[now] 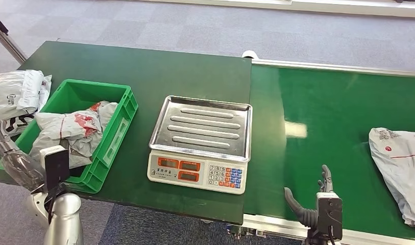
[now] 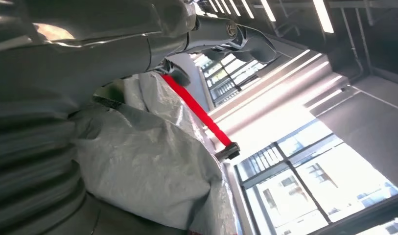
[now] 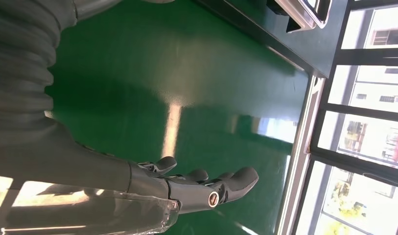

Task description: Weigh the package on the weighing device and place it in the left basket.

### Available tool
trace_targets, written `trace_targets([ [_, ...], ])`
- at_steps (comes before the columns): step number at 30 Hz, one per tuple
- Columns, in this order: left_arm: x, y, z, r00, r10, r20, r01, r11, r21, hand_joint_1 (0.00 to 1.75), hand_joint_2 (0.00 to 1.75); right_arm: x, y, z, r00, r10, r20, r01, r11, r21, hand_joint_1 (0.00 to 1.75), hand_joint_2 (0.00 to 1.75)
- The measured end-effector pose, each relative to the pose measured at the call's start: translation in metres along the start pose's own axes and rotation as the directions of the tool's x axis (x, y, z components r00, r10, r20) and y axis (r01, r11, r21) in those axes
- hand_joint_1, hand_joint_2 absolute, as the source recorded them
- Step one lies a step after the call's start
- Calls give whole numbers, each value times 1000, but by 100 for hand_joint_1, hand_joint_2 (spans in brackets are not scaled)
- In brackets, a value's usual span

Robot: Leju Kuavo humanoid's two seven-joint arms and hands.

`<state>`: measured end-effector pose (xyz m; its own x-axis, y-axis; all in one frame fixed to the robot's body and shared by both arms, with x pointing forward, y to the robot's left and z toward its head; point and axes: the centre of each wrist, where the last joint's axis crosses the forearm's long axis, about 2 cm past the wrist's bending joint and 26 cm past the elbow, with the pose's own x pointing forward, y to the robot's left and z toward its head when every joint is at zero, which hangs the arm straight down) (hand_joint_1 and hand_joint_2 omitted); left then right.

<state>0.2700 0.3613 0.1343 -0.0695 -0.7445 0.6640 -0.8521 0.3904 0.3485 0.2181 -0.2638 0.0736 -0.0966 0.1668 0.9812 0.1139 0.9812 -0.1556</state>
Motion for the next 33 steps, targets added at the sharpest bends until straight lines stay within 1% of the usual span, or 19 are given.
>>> trace_targets([
  [3,2,1,0,997,37,70,-39,999,30,0,175,0,0,0,1000,-2,0,2,1000,0,0,175],
  [5,5,2,-1,993,63,100,-68,996,56,0,175,0,0,0,1000,-4,1,4,1000,1,0,175],
  [9,14,8,-4,983,131,125,-146,982,119,0,175,1,1,-1,1000,-10,6,10,1000,1,0,175],
  [15,27,14,-10,970,181,163,-206,966,155,0,175,2,1,-4,1000,-15,14,15,1000,2,0,175],
  [18,41,15,-11,950,246,193,-278,947,160,0,175,4,1,-7,999,-31,24,31,999,7,0,175],
  [23,75,19,-15,899,326,291,-378,914,146,0,175,5,0,-11,996,-65,55,64,998,19,0,175],
  [25,85,21,-16,882,345,320,-406,903,144,0,175,6,0,-12,996,-68,61,67,998,23,0,175],
  [33,107,29,-18,834,401,379,-480,866,140,0,175,7,0,-14,992,-84,99,82,996,25,0,175],
])
